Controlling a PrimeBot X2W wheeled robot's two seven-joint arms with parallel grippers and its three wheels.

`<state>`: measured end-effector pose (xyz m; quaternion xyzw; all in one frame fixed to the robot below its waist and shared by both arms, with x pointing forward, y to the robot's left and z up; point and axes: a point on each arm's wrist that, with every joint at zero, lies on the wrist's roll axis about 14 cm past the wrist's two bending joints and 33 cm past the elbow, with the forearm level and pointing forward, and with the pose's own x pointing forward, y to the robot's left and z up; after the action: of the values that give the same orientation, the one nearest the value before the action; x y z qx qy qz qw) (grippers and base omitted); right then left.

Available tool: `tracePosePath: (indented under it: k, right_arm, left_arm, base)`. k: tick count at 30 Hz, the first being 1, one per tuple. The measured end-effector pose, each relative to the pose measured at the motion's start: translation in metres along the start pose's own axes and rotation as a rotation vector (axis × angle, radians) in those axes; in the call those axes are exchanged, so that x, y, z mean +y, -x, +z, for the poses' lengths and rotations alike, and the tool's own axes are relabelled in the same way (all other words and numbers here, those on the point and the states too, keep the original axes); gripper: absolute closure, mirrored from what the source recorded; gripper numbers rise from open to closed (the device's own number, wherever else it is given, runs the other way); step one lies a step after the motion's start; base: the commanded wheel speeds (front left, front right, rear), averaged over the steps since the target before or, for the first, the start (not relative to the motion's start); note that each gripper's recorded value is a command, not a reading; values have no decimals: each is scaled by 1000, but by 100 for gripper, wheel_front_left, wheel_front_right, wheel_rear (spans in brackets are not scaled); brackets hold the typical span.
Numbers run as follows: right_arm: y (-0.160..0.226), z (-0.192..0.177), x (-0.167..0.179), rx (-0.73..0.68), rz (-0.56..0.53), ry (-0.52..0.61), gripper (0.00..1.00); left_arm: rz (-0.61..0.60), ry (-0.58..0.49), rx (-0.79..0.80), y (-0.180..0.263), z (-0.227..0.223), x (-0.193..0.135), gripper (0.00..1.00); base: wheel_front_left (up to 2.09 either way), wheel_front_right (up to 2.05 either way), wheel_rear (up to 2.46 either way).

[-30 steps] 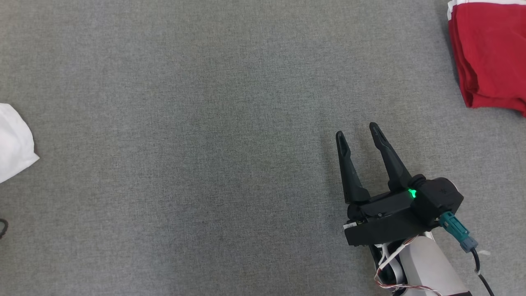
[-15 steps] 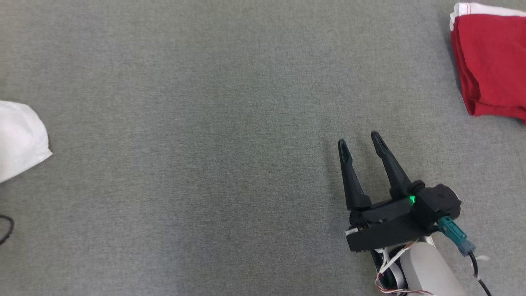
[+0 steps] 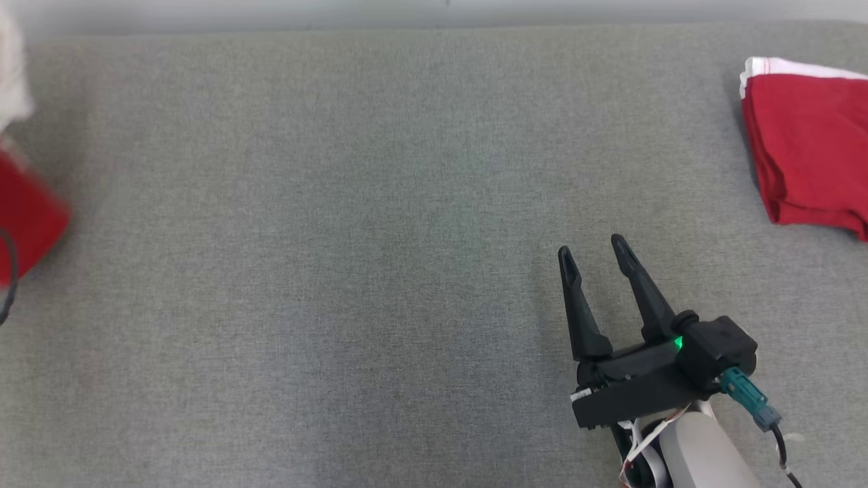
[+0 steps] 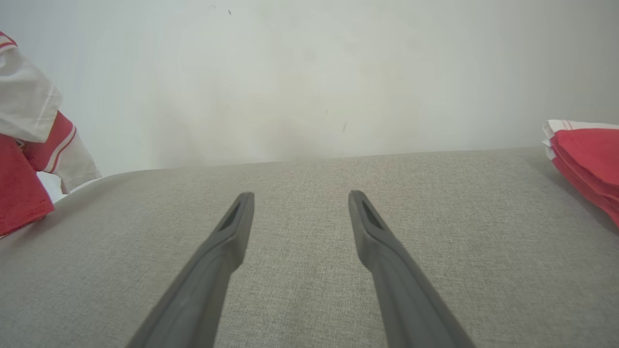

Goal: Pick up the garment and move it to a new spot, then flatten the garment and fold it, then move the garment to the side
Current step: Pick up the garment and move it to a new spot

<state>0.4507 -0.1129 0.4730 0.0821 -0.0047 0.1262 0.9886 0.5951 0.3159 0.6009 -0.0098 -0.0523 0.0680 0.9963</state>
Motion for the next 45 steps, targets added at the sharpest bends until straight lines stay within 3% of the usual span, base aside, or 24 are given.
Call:
tracePosePath:
  k: [4, 10, 11, 17, 24, 30, 35, 39, 45]
  right_arm:
    - [7, 4, 0, -7, -7, -10, 0]
    - [19, 12, -14, -20, -57, -23, 0]
    - [26, 12, -20, -18, -81, -27, 0]
    - [46, 15, -41, -17, -156, -24, 0]
    - [69, 18, -61, -16, -235, -18, 0]
    - [75, 18, -69, -14, -264, -16, 0]
    - [75, 15, -67, -3, -259, -20, 0]
    - [73, 13, -64, 1, -249, -22, 0]
    - [72, 8, -60, 15, -237, -26, 0]
  left_arm:
    - [-94, 16, -136, -5, 53, -39, 100]
    - [-288, 78, -247, 1, 99, -123, 100]
    - [-353, 106, -269, 6, 110, -152, 100]
    - [-549, 221, -311, 34, 134, -236, 100]
    - [-708, 312, -326, 69, 148, -304, 100]
    - [-856, 337, -220, 106, 117, -353, 100]
    - [-916, 362, -74, 133, 65, -371, 100]
    - [-879, 375, 57, 144, 13, -366, 100]
    - [-798, 274, 267, 162, -80, -336, 100]
  base:
    - [0, 0, 0]
    - [0, 0, 0]
    - [0, 0, 0]
    - [0, 0, 0]
    - [0, 0, 0]
    - [0, 0, 0]
    - [0, 0, 0]
    - [0, 0, 0]
    - [0, 0, 0]
